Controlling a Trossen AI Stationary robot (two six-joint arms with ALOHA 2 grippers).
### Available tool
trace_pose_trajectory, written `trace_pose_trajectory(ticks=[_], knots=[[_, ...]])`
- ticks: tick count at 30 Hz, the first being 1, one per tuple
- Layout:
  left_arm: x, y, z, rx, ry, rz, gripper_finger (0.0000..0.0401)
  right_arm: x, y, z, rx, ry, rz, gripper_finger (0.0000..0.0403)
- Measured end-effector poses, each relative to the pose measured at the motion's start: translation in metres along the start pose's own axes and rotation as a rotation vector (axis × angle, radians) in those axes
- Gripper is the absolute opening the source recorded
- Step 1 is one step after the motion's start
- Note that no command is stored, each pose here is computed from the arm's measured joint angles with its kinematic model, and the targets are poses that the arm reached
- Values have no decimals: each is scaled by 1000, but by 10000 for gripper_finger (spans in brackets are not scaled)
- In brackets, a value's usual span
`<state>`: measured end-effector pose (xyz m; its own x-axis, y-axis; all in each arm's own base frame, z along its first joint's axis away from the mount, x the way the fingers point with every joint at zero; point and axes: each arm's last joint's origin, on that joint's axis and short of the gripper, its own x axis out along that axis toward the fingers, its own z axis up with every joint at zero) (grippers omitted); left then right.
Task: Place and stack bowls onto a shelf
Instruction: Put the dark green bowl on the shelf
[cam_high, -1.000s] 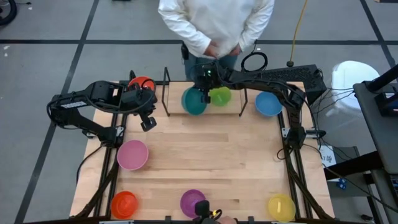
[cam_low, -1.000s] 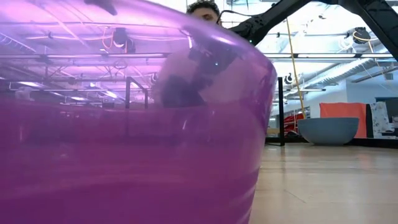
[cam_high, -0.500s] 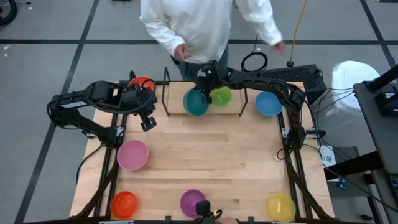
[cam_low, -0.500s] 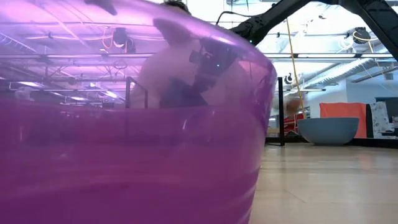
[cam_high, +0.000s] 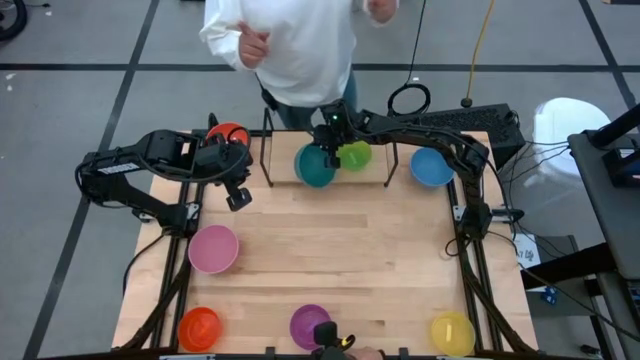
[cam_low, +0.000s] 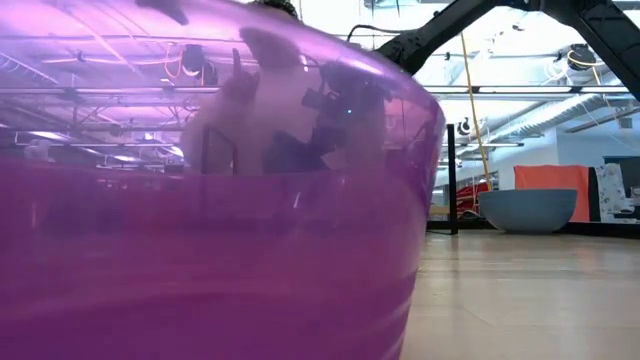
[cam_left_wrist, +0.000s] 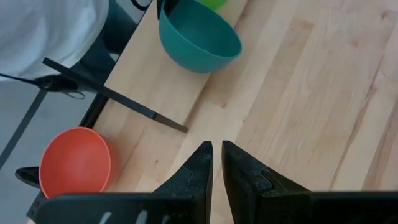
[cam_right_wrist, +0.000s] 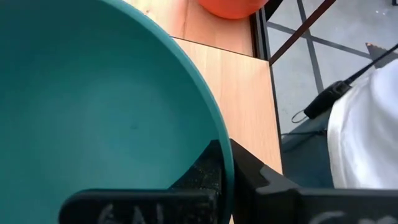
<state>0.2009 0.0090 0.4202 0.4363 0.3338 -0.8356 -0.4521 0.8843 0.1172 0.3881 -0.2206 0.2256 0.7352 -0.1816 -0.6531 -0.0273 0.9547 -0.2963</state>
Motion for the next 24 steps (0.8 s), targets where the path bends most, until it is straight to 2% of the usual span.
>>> trace_pose_trajectory(ticks=[13,24], knots=[[0,0,0,-13,-2,-1,42,0,-2,-1,3,2,-8,2],[0,0,0,-15,-2,-1,42,2,-1,2,-28,-17,-18,45]])
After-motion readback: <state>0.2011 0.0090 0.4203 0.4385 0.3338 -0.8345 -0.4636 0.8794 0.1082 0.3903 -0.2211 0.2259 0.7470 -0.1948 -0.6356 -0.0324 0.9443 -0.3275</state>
